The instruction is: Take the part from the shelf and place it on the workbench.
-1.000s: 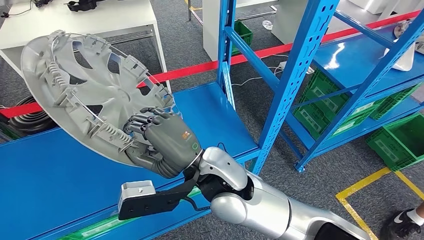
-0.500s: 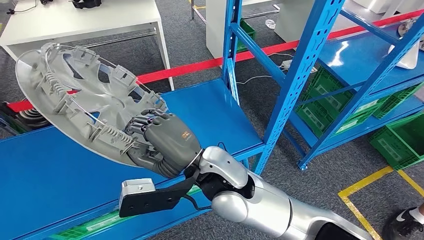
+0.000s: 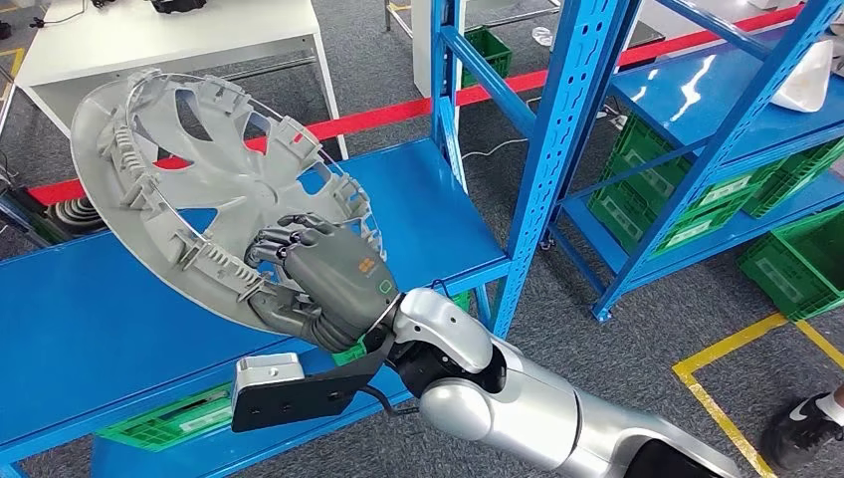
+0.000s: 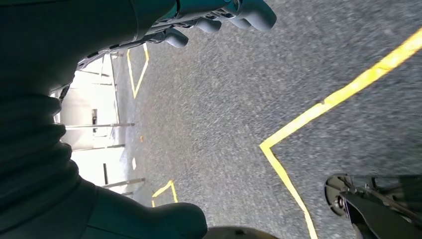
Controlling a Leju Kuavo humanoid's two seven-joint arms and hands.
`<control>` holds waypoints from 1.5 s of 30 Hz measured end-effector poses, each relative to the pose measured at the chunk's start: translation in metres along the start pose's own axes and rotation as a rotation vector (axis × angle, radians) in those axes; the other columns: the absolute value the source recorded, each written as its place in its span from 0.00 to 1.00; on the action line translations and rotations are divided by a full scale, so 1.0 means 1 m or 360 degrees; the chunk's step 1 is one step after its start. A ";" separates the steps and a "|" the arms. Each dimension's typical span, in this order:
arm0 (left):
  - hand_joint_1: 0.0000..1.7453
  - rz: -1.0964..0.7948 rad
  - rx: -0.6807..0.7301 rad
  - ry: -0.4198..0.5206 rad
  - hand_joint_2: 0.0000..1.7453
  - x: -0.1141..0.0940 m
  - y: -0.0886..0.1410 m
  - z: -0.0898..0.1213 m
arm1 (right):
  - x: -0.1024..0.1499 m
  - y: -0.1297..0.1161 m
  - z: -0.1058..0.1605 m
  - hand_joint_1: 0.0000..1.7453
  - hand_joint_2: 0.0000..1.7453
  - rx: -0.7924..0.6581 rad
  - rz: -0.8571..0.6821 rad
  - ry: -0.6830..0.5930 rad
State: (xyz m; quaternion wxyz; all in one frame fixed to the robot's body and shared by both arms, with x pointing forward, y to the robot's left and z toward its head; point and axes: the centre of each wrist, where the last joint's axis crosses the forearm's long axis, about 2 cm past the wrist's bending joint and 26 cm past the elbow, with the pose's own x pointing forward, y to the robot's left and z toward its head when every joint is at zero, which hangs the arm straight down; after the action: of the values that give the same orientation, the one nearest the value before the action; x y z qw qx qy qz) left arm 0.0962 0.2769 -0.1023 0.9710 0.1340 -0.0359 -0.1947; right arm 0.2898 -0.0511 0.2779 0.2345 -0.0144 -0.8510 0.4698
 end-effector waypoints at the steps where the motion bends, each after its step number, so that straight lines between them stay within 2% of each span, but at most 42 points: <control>1: 0.00 0.0001 0.0001 -0.0001 1.00 0.000 0.000 0.000 | 0.000 0.000 0.000 1.00 1.00 0.0001 0.0000 0.0000; 28: 0.00 0.0001 -0.0003 -0.0010 1.00 0.000 0.001 0.000 | 0.000 -0.004 -0.003 1.00 1.00 -0.0003 0.0020 -0.0016; 45: 0.00 -0.0041 0.0003 -0.0038 1.00 0.013 0.006 0.001 | -0.005 0.001 0.006 1.00 1.00 -0.0013 0.0055 0.0030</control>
State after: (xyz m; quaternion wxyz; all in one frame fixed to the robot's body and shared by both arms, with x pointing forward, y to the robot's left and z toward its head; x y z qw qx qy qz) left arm 0.1100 0.2774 -0.0992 0.9678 0.1330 -0.0459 -0.2087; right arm 0.2917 -0.0564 0.2723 0.2341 -0.0345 -0.8503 0.4700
